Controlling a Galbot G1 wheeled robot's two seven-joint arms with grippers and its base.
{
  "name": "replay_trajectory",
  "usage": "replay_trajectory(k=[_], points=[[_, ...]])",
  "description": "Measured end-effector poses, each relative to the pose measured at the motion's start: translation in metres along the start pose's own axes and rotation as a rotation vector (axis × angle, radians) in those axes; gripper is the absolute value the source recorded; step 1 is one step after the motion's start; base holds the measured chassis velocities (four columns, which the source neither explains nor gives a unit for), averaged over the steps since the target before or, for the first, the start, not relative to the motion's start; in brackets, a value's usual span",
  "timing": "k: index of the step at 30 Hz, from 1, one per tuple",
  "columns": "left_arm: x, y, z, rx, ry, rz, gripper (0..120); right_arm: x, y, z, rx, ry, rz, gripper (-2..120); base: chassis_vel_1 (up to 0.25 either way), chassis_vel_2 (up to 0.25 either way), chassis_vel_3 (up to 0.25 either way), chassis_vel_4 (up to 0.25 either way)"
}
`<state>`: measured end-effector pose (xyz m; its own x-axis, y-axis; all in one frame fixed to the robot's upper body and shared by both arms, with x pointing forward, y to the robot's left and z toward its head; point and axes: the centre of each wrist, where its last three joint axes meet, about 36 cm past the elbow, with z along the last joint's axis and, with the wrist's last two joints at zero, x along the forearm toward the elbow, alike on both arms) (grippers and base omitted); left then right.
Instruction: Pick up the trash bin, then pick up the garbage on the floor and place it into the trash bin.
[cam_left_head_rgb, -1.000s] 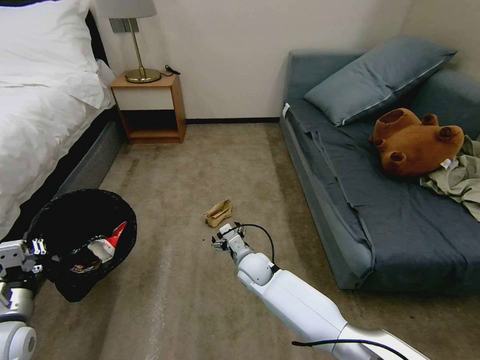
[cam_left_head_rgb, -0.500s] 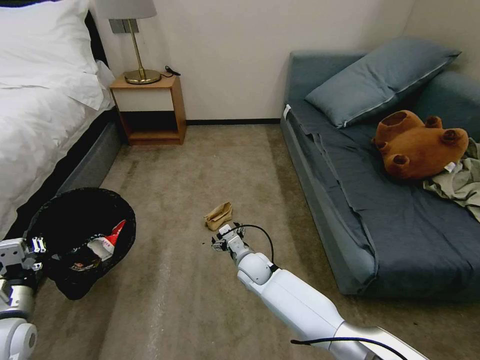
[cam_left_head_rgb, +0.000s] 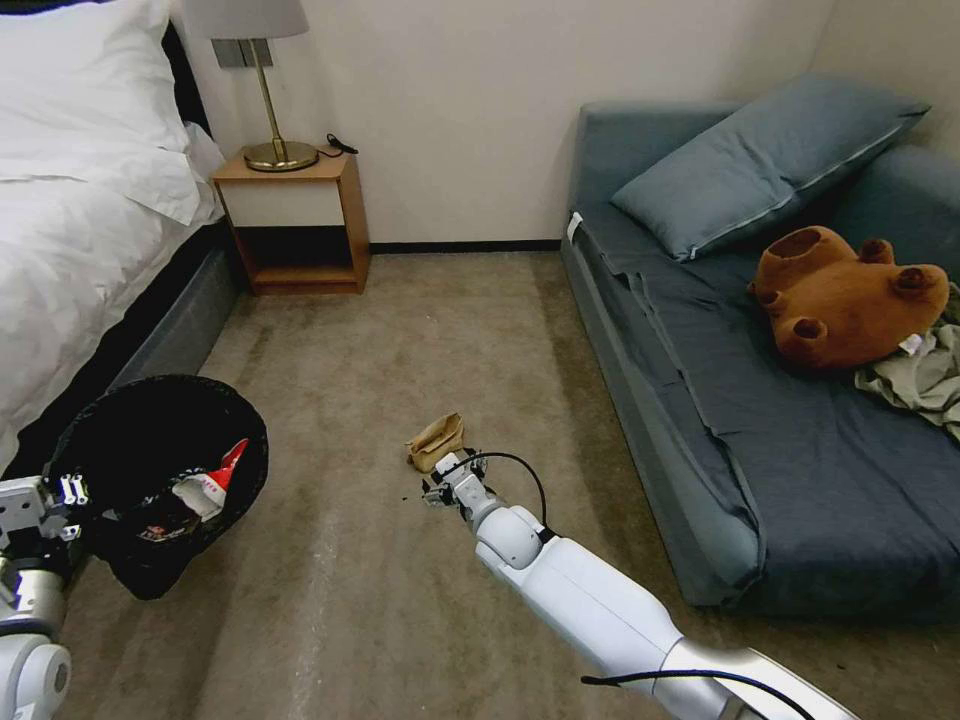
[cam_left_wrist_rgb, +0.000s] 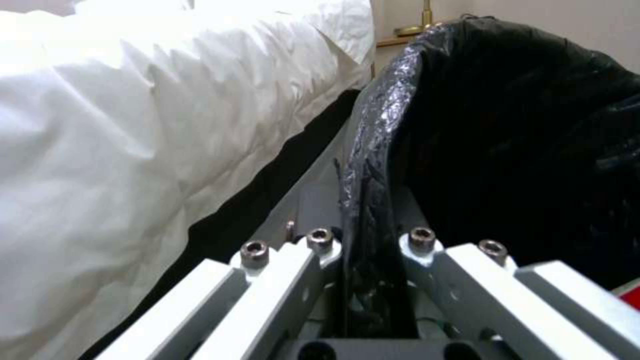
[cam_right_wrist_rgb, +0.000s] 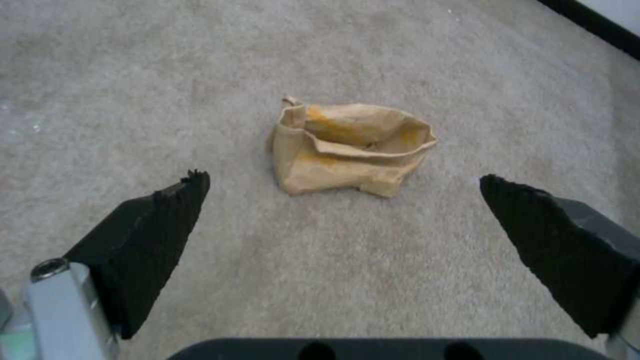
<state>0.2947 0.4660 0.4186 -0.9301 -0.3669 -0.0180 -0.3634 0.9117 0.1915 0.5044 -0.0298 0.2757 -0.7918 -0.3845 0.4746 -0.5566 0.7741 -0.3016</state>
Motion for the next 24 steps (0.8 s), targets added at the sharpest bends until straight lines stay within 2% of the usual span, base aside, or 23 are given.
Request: replay_trajectory(k=[24], points=[[0.0020, 0.0058, -0.0010, -0.002, 0.000, -0.003, 4, -0.0001, 0.0078, 0.0077, 0.021, 0.012, -0.026, 100, -0.062, 0.058, 0.060, -0.058]])
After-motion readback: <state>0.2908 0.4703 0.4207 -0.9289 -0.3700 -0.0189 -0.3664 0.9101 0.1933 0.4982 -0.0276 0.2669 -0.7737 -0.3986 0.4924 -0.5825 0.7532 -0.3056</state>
